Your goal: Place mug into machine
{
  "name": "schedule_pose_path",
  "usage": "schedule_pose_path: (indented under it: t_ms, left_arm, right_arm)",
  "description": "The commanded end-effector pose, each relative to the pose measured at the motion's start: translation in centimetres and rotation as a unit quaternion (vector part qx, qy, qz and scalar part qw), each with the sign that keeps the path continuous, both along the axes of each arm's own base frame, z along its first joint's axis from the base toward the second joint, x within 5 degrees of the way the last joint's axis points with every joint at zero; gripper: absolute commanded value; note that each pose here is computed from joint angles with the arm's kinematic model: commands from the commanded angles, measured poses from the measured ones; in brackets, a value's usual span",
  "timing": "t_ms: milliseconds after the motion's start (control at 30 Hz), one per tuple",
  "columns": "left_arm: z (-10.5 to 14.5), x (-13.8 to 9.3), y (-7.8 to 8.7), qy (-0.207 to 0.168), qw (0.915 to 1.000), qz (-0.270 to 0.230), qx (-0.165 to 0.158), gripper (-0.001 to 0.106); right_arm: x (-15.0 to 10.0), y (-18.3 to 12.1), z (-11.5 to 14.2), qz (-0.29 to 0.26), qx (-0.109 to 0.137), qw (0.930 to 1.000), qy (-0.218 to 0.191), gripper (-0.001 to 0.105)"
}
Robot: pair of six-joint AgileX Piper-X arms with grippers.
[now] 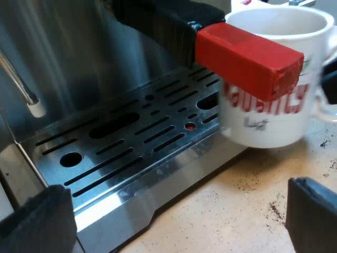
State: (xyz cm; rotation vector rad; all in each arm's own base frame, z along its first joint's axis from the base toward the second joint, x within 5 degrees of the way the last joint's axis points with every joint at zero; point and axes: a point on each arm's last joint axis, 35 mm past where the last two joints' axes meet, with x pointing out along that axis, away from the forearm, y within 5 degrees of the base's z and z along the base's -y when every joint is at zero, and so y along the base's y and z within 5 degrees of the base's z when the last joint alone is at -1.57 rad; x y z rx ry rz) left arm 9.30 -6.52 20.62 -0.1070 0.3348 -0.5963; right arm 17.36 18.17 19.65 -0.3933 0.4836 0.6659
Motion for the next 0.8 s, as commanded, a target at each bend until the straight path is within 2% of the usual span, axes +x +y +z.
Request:
schedule_pose_path:
  t_ms: [33, 333, 567, 667, 733, 767, 800]
  left_arm:
    - [0.3, 0.0, 0.0, -0.005, 1.0, 0.002, -0.008, 0.082]
    - [0.3, 0.0, 0.0, -0.004, 0.9999, -0.002, -0.009, 0.082]
    - [0.3, 0.0, 0.0, -0.004, 0.9999, -0.002, -0.009, 0.082]
    - [0.3, 0.0, 0.0, -0.004, 0.9999, -0.002, -0.009, 0.082]
    - [0.3, 0.0, 0.0, -0.004, 0.9999, -0.002, -0.009, 0.082]
    - [0.3, 0.0, 0.0, -0.004, 0.9999, -0.002, -0.009, 0.082]
    - [0.3, 0.0, 0.0, -0.004, 0.9999, -0.002, -0.009, 0.082]
  right_arm:
    - [1.2, 1.2, 1.4, -0.006, 0.036, 0.9988, -0.033, 0.0]
    - [4.2, 4.4, 1.0, -0.017, 0.027, 0.9989, -0.034, 0.0]
    - [5.4, 5.7, 0.5, -0.017, 0.021, 0.9992, -0.029, 0.0]
    - [5.8, 6.1, 0.4, -0.017, 0.02, 0.9993, -0.028, 0.015]
    - [5.8, 6.1, 0.5, -0.017, 0.023, 0.9991, -0.031, 0.034]
    - [5.8, 6.1, 0.5, -0.017, 0.023, 0.9991, -0.031, 0.039]
    - [5.8, 6.1, 0.5, -0.017, 0.024, 0.999, -0.032, 0.059]
